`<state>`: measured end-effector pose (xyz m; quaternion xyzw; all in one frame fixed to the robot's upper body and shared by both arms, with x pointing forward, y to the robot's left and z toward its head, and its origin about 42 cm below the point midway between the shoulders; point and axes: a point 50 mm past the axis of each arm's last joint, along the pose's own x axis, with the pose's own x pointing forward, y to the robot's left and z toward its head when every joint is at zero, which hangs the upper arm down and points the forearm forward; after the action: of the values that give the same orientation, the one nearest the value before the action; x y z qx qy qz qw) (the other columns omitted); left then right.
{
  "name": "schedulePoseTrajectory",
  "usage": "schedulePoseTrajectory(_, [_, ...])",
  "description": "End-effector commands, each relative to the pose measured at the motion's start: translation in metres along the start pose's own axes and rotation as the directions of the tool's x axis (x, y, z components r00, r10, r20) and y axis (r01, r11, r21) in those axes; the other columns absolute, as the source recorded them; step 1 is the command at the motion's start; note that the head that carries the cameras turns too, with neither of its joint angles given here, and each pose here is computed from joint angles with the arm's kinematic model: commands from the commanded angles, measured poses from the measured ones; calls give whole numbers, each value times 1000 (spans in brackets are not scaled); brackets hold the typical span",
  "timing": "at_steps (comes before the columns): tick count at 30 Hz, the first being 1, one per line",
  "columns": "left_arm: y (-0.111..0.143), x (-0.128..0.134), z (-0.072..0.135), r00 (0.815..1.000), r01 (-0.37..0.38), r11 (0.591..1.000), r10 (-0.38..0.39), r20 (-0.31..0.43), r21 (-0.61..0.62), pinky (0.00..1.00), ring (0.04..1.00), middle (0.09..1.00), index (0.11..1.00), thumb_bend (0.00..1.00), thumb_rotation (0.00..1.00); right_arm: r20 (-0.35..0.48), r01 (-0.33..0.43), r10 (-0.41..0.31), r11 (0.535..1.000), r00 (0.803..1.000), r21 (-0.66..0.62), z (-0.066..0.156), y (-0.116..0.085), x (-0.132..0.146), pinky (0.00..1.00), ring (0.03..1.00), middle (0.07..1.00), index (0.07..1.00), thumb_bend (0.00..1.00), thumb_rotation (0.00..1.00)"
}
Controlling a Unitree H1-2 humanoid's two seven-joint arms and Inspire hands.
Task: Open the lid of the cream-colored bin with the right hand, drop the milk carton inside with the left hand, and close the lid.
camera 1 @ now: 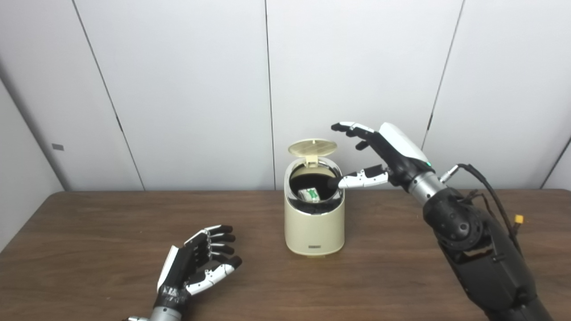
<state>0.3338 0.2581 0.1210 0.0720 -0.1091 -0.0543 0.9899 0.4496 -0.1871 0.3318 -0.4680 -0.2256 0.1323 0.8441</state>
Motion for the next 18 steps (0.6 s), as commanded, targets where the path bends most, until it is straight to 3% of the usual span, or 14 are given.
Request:
schedulePoseTrajectory(1, [-1,1,2,1000,-9,1000,9,18,9,540,614,694,748,726,219,84,21,-16,997,996,-70,21,-30,15,803,915,886,855,691,516])
schedulePoseTrajectory(6, [-1,1,1,1000,0,1000,0,19,4,542,614,694,753,712,220,117,-67,80,991,990,-114,31,-29,18,769,897,868,840,709,498])
schedulePoseTrajectory(18, [-3,1,-1,1000,-3,1000,2,9,11,535,612,694,755,720,232,178,-116,155,971,972,-209,35,-27,7,812,958,854,825,742,483])
